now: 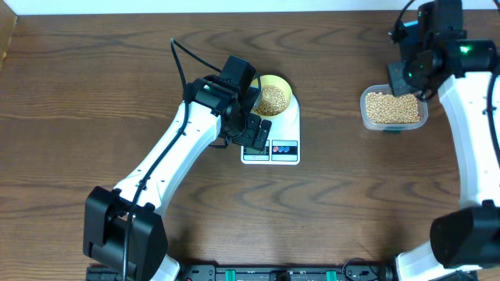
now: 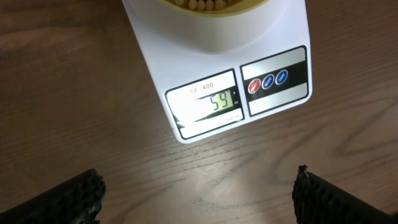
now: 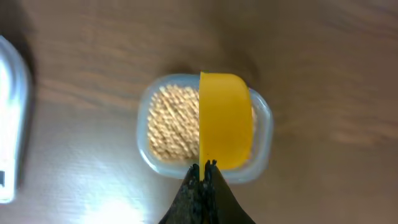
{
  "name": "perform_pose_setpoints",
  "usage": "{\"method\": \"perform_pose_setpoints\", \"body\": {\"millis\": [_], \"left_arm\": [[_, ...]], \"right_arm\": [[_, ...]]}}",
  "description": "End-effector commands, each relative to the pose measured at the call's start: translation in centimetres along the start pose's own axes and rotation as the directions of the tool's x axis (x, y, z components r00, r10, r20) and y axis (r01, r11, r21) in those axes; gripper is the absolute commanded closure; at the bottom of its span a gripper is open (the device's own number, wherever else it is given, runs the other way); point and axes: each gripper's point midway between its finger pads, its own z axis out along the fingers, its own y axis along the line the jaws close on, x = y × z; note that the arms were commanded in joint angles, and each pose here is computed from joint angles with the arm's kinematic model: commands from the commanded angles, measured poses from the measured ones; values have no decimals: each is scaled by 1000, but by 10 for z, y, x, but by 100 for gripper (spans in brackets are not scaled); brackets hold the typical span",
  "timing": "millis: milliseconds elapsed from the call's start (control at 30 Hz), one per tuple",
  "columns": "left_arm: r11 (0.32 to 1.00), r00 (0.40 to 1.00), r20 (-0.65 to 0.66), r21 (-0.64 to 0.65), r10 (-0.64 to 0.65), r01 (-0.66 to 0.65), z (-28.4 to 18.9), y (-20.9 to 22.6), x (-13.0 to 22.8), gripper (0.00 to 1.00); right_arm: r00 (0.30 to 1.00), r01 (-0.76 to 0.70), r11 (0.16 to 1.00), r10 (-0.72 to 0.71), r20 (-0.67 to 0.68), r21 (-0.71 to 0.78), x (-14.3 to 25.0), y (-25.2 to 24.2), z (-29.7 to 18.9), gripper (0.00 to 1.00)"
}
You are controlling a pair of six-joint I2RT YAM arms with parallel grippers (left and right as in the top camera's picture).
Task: Scoop item into bowl and weigh 50g on scale
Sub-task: 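Lift the filled scoop up out of the tub, right gripper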
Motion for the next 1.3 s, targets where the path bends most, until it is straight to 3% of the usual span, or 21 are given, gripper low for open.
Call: {"method": "perform_pose_setpoints", "body": {"millis": [0, 133, 300, 633, 800, 1033, 1133, 1267], "left_arm": [[1000, 1000, -13, -2, -11, 11, 3, 2, 2, 2], [1000, 1000, -13, -2, -11, 11, 3, 2, 2, 2], [1000, 1000, -13, -2, -11, 11, 3, 2, 2, 2], [1000, 1000, -12, -2, -11, 11, 3, 2, 2, 2], [1000, 1000, -13, -2, -11, 11, 3, 2, 2, 2], [1000, 1000, -12, -2, -11, 11, 3, 2, 2, 2], [1000, 1000, -12, -2, -11, 11, 3, 2, 2, 2], [1000, 1000, -13, -2, -11, 11, 3, 2, 2, 2]], "right_arm": [[991, -7, 979, 34, 126, -206, -29, 36, -10, 99], [967, 9, 952, 70, 245, -306, -60, 50, -25, 99], [912, 106, 950, 25, 408, -294, -97, 51, -57, 99], [656, 277, 932, -7, 754, -232, -181, 65, -118, 99], [470, 285, 953, -42, 882, -106, -216, 52, -155, 99], [224, 294, 952, -156, 962, 86, -241, 43, -202, 99], [181, 297, 945, -199, 963, 139, -244, 42, -208, 99], [180, 303, 939, -222, 958, 161, -243, 42, -206, 99]]}}
